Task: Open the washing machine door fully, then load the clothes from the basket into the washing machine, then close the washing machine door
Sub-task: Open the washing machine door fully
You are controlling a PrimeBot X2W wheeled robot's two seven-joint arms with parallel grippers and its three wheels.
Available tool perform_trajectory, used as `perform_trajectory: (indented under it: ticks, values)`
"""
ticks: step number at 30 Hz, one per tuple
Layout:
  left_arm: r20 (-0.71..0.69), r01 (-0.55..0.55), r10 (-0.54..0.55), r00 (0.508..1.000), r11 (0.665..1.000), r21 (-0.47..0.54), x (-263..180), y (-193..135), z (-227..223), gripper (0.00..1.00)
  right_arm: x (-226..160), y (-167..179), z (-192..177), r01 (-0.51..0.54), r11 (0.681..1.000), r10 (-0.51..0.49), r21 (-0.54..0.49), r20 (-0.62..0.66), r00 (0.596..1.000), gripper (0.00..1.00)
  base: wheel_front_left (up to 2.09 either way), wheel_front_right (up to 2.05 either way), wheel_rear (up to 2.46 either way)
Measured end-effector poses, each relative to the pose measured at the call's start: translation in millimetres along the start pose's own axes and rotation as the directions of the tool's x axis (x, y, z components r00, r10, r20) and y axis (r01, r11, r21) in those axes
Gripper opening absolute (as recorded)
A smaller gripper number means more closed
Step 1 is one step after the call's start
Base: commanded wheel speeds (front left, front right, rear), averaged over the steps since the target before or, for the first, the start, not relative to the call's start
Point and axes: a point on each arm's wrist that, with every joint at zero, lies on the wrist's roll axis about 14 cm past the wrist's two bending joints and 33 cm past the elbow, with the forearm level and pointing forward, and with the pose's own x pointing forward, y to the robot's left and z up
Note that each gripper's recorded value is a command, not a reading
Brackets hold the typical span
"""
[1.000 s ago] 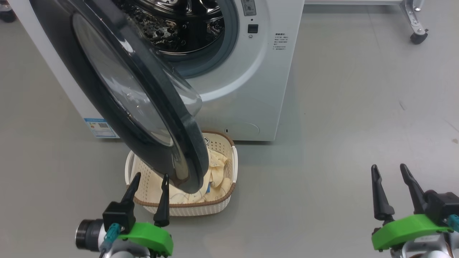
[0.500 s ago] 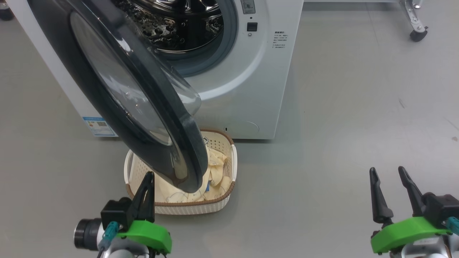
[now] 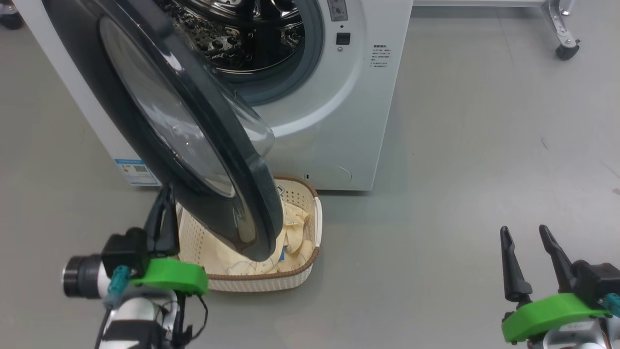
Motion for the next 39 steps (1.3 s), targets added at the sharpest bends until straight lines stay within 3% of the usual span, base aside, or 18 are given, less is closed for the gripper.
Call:
perform_trajectory:
  ticks: [4,8,12,16,21,28,32,39]
  values:
    - [0.159,-0.046,0.036,0.987,0.997,0.059,17.5,15.5,56.2,0.00,0.7,0.7,0.0,-0.002,1.000,0.002,0.009,0.001,1.000,1.00,0.00,0.00,0.00]
    - [0.338,-0.049,0.015,0.941,0.995,0.092,29.0,12.8,123.0,0.00,1.8,0.9,-1.8,-0.003,1.000,0.003,0.009,-0.005,1.000,1.00,0.00,0.00,0.00]
    - [0.463,-0.002,-0.047,0.885,0.995,0.105,30.9,-8.5,175.4,0.00,0.8,-0.6,-4.7,0.002,1.000,-0.002,0.010,-0.014,1.000,1.00,0.00,0.00,0.00]
    - [0.494,0.108,-0.142,0.858,0.989,0.096,27.7,-49.1,196.6,0.00,-1.3,-3.2,-4.9,0.012,1.000,-0.012,0.012,-0.014,1.000,1.00,0.00,0.00,0.00]
    - [0.455,0.286,-0.273,0.847,0.957,0.043,20.8,-102.0,194.0,0.00,-3.7,-4.6,-5.5,0.018,1.000,-0.018,0.017,-0.015,1.000,1.00,0.00,0.00,0.00]
    - [0.357,0.458,-0.402,0.843,0.885,-0.085,6.3,-150.7,162.7,0.00,-4.1,-4.9,-7.8,0.020,1.000,-0.020,0.022,-0.022,1.000,1.00,0.00,0.00,0.00]
    - [0.308,0.506,-0.445,0.841,0.848,-0.156,0.2,-170.6,146.2,0.00,-4.2,-3.6,-9.6,0.017,1.000,-0.016,0.023,-0.028,0.999,1.00,0.00,0.00,0.00]
    - [0.186,0.498,-0.465,0.865,0.837,-0.225,2.5,-183.4,104.7,0.00,-6.5,-3.5,-12.1,0.019,0.999,-0.018,0.032,-0.035,0.999,1.00,0.00,0.00,0.00]
